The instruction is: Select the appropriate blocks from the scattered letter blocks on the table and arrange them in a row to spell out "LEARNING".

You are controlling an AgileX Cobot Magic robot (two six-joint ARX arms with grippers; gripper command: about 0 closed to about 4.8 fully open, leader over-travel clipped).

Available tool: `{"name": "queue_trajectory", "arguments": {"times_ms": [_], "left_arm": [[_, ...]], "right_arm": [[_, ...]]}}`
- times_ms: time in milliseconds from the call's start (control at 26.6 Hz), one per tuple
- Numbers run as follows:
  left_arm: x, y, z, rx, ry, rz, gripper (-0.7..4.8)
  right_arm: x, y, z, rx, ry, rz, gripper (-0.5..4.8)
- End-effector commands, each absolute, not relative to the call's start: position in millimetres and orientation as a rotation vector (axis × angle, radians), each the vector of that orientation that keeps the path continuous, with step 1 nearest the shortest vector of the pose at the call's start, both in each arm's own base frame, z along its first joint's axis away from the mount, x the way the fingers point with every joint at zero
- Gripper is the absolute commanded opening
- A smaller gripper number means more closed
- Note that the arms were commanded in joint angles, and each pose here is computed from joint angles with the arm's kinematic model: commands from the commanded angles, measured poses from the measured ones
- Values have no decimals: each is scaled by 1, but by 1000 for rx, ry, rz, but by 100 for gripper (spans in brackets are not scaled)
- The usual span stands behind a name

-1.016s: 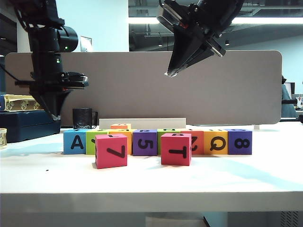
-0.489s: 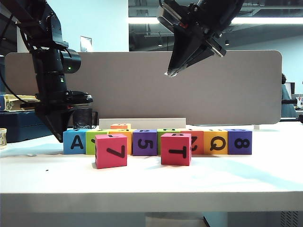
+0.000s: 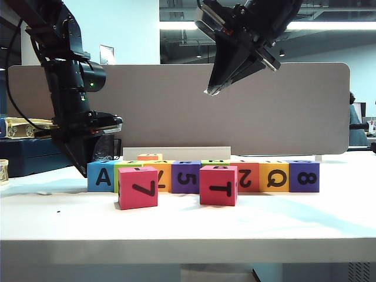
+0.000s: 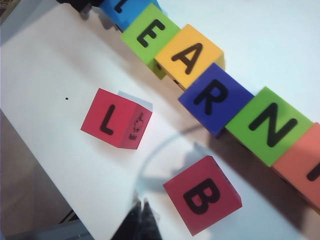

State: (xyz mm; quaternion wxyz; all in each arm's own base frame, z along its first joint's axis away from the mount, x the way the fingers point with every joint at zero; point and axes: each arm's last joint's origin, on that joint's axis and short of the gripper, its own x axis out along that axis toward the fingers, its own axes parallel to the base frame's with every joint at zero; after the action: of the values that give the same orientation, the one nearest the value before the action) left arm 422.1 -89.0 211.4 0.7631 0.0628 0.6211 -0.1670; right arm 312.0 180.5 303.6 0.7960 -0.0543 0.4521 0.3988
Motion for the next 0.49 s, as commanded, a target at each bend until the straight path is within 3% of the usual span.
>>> {"name": "queue_trajectory", "arguments": {"times_ms": [38, 489], "left_arm": [[419, -90, 213, 136, 1369, -372, -6], [409, -84, 231, 208, 1392, -289, -6]], "right_arm": [[311, 181, 307, -113, 964, 863, -2], [311, 179, 308, -127, 973, 836, -1]]}}
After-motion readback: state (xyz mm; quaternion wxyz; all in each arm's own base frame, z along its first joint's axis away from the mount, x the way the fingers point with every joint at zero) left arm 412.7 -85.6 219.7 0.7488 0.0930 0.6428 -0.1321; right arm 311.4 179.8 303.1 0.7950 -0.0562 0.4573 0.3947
